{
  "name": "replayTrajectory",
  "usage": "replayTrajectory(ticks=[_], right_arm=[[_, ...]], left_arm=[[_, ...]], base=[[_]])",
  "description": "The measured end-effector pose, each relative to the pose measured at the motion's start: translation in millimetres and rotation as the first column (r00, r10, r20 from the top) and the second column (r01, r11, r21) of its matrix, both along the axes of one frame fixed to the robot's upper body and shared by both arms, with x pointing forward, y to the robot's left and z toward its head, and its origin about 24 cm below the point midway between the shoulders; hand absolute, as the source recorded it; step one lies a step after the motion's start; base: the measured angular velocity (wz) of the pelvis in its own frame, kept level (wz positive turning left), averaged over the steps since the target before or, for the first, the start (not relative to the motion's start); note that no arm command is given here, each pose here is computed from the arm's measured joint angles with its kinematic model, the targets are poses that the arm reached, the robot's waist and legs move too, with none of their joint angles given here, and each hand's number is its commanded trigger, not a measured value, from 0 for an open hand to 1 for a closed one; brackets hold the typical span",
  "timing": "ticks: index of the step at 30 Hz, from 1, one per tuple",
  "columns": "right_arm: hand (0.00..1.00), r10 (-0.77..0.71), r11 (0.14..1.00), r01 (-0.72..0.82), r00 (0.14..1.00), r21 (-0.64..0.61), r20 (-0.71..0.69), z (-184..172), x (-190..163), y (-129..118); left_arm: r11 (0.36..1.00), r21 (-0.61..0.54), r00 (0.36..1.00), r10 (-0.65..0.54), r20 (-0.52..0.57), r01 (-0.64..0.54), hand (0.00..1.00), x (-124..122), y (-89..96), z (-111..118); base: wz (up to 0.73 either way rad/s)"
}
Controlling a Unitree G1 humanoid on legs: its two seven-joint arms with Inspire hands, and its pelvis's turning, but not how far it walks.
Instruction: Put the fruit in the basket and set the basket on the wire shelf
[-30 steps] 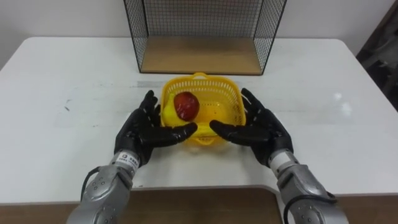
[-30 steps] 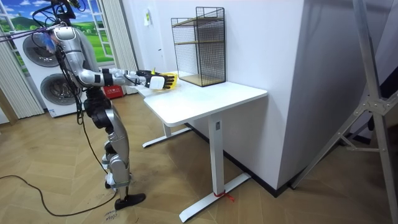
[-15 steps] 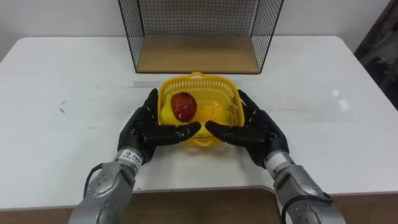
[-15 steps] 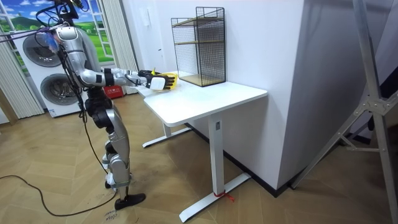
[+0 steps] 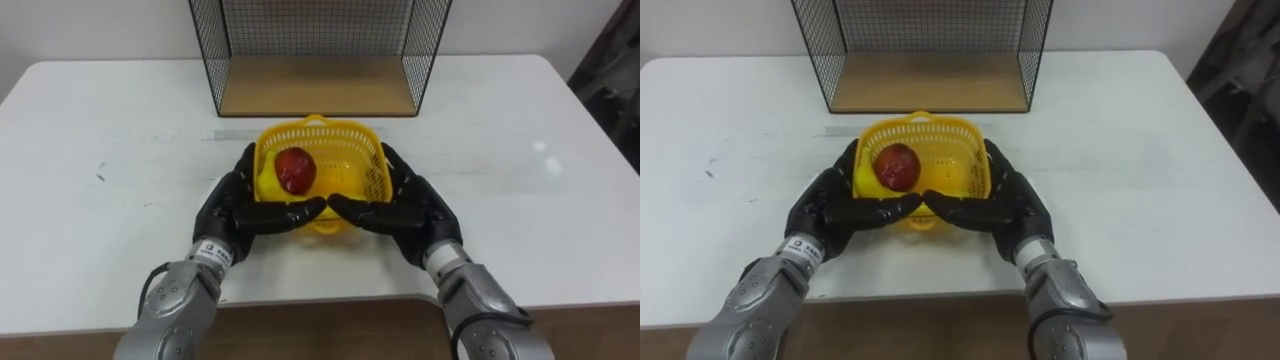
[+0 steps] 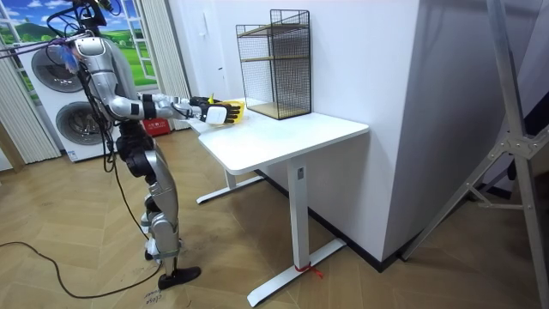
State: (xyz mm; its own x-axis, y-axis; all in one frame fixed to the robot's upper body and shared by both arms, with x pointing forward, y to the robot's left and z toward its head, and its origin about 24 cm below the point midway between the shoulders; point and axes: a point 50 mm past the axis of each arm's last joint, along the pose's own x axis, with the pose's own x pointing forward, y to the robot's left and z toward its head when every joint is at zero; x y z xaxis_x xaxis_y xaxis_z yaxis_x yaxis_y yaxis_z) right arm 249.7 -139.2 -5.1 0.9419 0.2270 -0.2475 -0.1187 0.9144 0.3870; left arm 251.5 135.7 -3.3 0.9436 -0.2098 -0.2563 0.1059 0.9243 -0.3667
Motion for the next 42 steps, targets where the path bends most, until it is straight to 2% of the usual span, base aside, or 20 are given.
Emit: replayTrajectory(ticks=[15, 42], right_arm=[[0.0, 0.005, 1.0, -0.005, 1.0, 0.002, 0.025, 6, 5, 2], [0.0, 0.013, 1.0, -0.014, 0.997, 0.01, 0.077, 18, 14, 6]], left_arm=[[1.0, -0.007, 1.0, 0.001, 0.003, -0.001, 0.0, 1, -2.2, 1], [0.999, 0.017, 0.997, 0.05, 0.06, -0.051, 0.0, 15, -1.7, 18]], base=[[0.0], [0.0]])
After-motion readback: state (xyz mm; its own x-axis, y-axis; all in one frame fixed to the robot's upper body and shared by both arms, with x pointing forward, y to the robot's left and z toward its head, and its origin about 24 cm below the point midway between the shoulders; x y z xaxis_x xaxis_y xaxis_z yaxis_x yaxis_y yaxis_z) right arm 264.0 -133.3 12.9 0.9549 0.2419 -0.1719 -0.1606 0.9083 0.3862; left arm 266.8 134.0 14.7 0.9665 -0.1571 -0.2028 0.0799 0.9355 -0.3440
